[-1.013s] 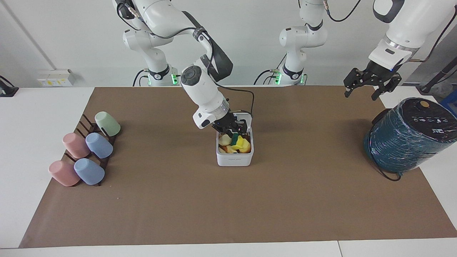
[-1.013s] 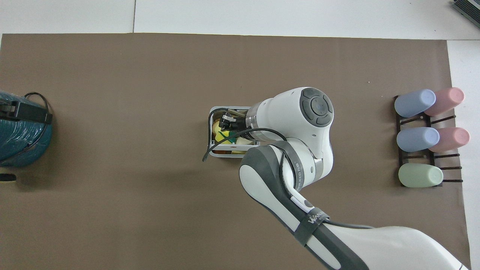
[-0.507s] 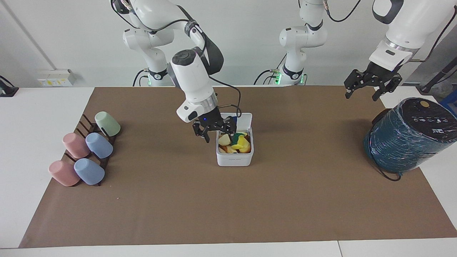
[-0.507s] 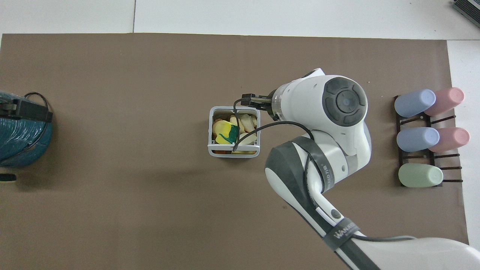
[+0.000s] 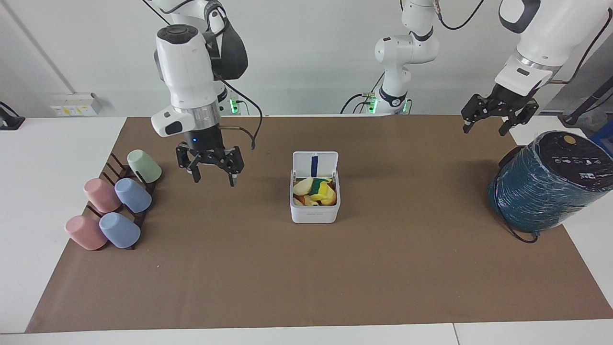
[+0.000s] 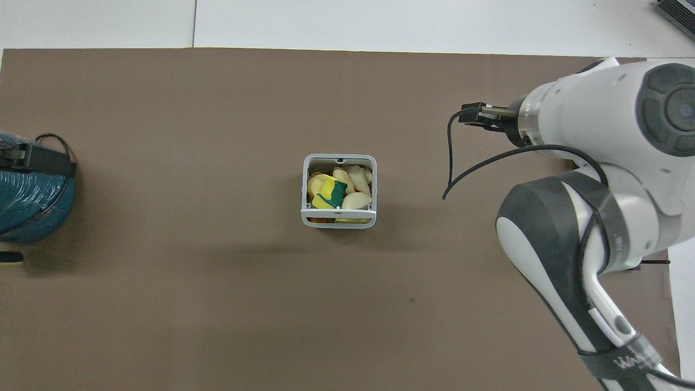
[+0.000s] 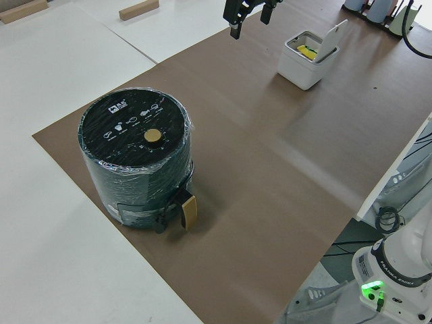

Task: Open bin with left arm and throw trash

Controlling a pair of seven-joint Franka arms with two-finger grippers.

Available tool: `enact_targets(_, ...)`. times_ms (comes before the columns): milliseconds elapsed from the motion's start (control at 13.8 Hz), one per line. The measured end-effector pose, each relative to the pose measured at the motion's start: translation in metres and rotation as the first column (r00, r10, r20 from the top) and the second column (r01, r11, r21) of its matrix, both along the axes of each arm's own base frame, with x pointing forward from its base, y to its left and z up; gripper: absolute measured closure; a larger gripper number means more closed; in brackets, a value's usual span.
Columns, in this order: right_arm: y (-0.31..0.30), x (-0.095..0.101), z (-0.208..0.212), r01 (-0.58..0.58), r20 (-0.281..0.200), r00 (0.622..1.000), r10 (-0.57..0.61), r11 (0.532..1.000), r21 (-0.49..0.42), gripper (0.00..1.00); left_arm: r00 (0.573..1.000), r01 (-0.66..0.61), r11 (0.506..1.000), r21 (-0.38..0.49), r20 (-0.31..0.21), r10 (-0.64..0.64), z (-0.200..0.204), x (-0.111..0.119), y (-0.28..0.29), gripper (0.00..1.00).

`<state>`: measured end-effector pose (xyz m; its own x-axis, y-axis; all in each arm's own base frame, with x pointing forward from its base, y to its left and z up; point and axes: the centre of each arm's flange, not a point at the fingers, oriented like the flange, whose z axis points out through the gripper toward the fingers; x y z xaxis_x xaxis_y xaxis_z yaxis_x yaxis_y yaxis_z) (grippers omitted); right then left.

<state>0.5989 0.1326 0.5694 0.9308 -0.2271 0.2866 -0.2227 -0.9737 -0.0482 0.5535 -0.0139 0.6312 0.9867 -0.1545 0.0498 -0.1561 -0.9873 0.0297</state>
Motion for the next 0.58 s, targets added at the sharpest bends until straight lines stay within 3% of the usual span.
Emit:
enact_targets(434,-0.091,-0.022,0.058,0.025,-0.128,0.991,-0.032,0.998,-0.054,0.00,1.000,-0.011,1.000,0.001,-0.005,0.011,-0.002,0.000,0.000,0.00)
enact_targets(579,-0.128,-0.034,0.065,0.013,-0.193,0.981,-0.022,0.999,-0.049,0.00,1.000,-0.012,1.000,0.002,-0.005,0.012,-0.002,0.000,0.000,0.00)
